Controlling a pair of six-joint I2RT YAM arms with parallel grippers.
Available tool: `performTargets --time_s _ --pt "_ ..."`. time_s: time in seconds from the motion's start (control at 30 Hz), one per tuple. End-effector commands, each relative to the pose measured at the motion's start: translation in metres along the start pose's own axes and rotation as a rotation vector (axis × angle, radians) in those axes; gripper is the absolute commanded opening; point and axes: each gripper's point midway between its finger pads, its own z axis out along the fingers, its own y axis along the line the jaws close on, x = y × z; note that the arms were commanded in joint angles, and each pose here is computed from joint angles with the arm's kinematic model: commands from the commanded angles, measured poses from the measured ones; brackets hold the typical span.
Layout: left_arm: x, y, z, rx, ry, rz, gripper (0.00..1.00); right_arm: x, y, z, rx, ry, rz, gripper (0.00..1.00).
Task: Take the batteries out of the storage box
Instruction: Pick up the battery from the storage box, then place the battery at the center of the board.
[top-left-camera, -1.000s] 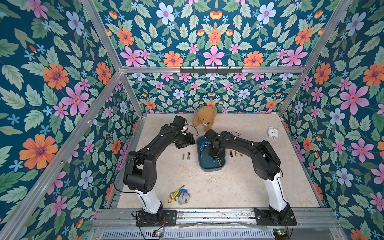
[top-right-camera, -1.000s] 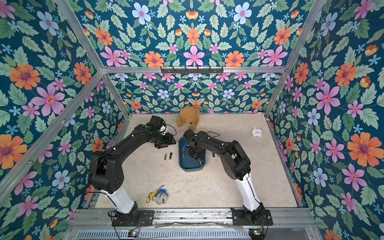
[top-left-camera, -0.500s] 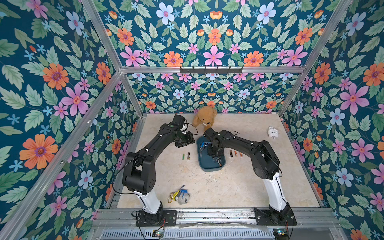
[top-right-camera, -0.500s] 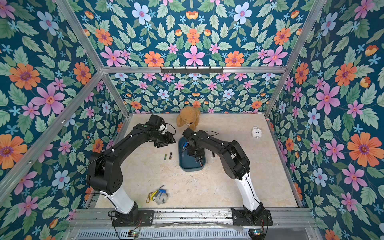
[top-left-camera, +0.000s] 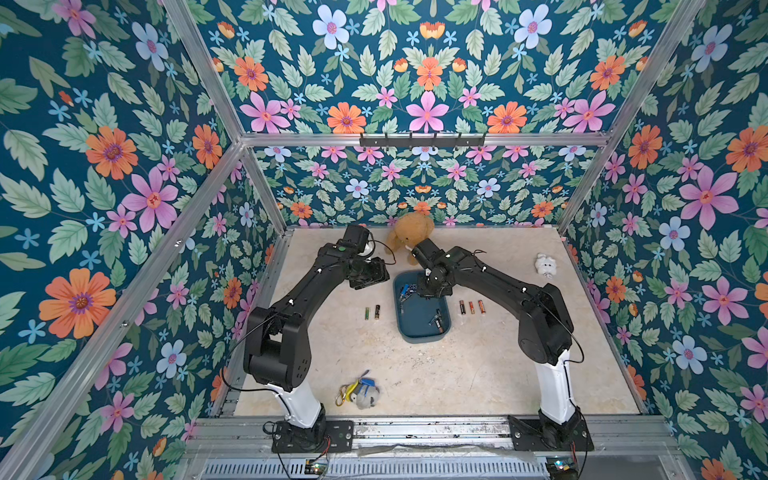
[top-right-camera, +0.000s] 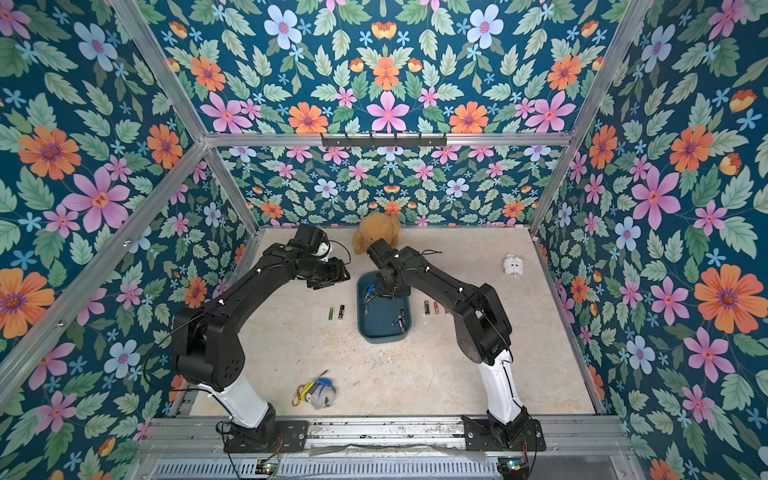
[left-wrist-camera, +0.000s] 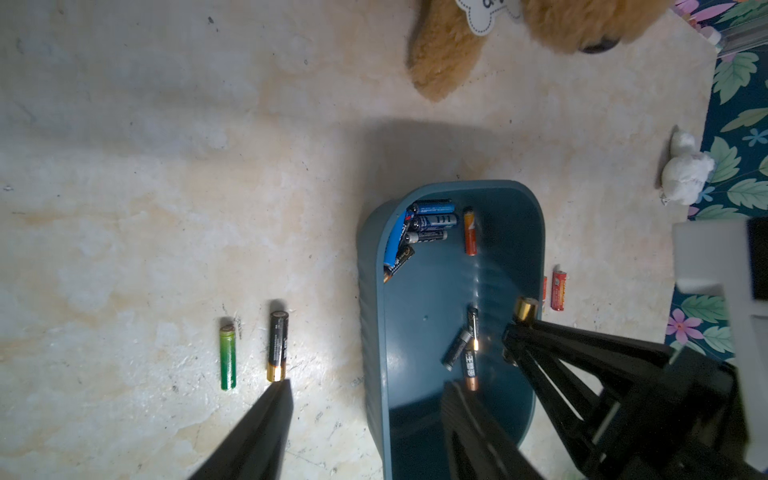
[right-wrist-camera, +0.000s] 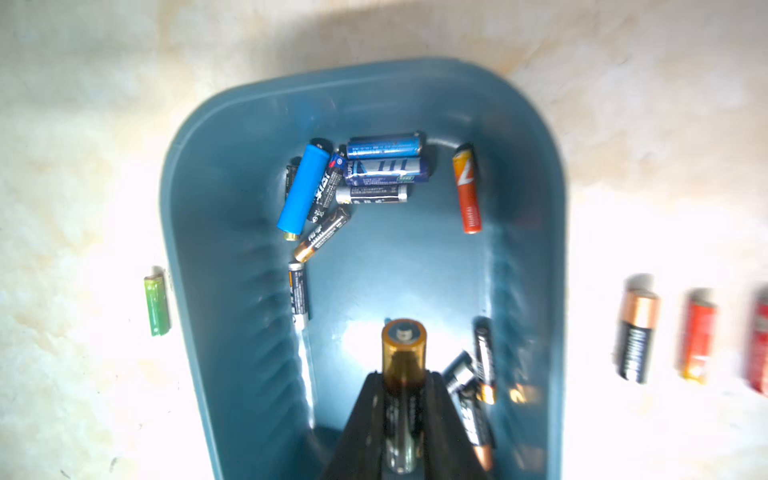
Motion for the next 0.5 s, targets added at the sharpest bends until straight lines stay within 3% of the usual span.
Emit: performTargets --time_s 0.0,0.47 --pt "-0.003 -0.001 0.001 -0.005 0.002 -0.006 0.64 -0.002 -0.014 -0.016 0.045 -0.017 -0.033 0.13" --pt "-0.010 -0.014 0.010 0.017 0.008 0.010 0.64 0.003 -0.100 -0.050 0.138 -0.041 0.019 0.13"
